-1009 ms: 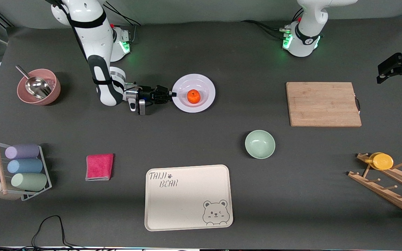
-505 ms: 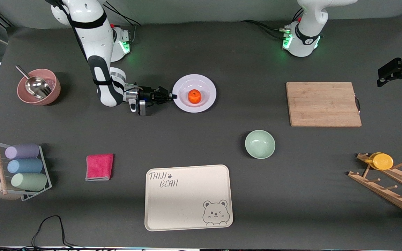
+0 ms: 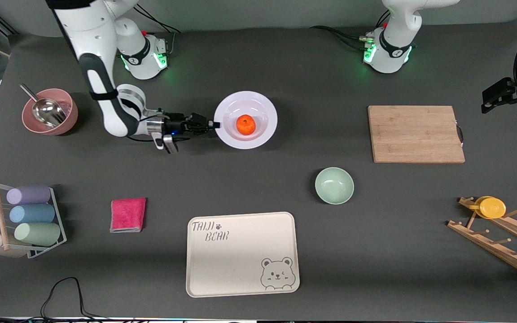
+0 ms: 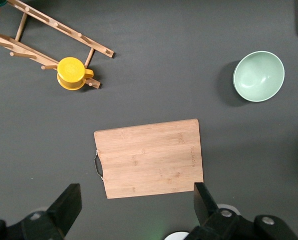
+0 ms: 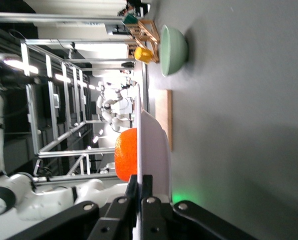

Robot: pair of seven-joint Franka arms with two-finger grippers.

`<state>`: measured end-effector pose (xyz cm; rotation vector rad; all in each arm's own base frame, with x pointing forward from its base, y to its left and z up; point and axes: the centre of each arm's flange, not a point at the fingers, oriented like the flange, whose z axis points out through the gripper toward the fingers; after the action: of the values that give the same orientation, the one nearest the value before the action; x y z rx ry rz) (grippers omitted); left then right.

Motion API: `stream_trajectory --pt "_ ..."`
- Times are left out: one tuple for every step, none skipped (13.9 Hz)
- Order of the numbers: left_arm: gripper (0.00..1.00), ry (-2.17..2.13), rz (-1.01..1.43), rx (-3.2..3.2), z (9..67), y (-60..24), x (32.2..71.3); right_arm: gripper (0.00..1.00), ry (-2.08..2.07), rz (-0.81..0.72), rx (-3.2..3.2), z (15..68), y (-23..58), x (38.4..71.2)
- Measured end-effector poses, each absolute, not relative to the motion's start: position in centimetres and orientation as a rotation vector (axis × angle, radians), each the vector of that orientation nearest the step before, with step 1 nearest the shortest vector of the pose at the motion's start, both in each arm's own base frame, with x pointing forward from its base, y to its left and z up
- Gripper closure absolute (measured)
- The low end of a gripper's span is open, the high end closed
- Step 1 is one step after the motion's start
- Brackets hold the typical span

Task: Place orange and plate with both arms
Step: 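Slide the plate with the right gripper onto the bear placemat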

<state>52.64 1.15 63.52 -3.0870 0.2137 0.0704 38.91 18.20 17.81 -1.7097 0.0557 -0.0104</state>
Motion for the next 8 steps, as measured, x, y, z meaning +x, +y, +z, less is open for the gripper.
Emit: stream_trajectory --pt "0.0 0.207 0.07 -3.087 63.5 1.2 52.6 0.96 0.067 -0.019 -1.702 18.6 17.9 39.6" --pt "0.0 0.191 0.07 -3.088 63.5 1.1 52.6 0.96 0.07 -0.025 -1.7 19.2 17.9 40.4" --pt "0.0 0.159 0.069 -3.09 63.5 1.1 52.6 0.96 0.067 -0.031 -1.703 19.5 18.2 41.4" --pt "0.0 0.115 0.068 -3.094 63.5 1.0 52.6 0.96 0.056 -0.041 -1.706 19.9 18.5 42.6" --pt "0.0 0.075 0.067 -3.1 63.5 0.8 52.6 0.96 0.041 -0.059 -1.714 20.1 18.7 44.1" --pt "0.0 0.048 0.068 -3.105 63.5 0.8 52.6 0.96 0.03 -0.076 -1.726 20.1 18.9 46.2" --pt "0.0 0.036 0.069 -3.108 63.4 0.7 52.6 0.96 0.03 -0.082 -1.734 20.0 19.1 48.5" --pt "0.0 0.028 0.069 -3.11 63.4 0.7 52.6 0.96 0.037 -0.08 -1.742 19.8 19.4 50.9"
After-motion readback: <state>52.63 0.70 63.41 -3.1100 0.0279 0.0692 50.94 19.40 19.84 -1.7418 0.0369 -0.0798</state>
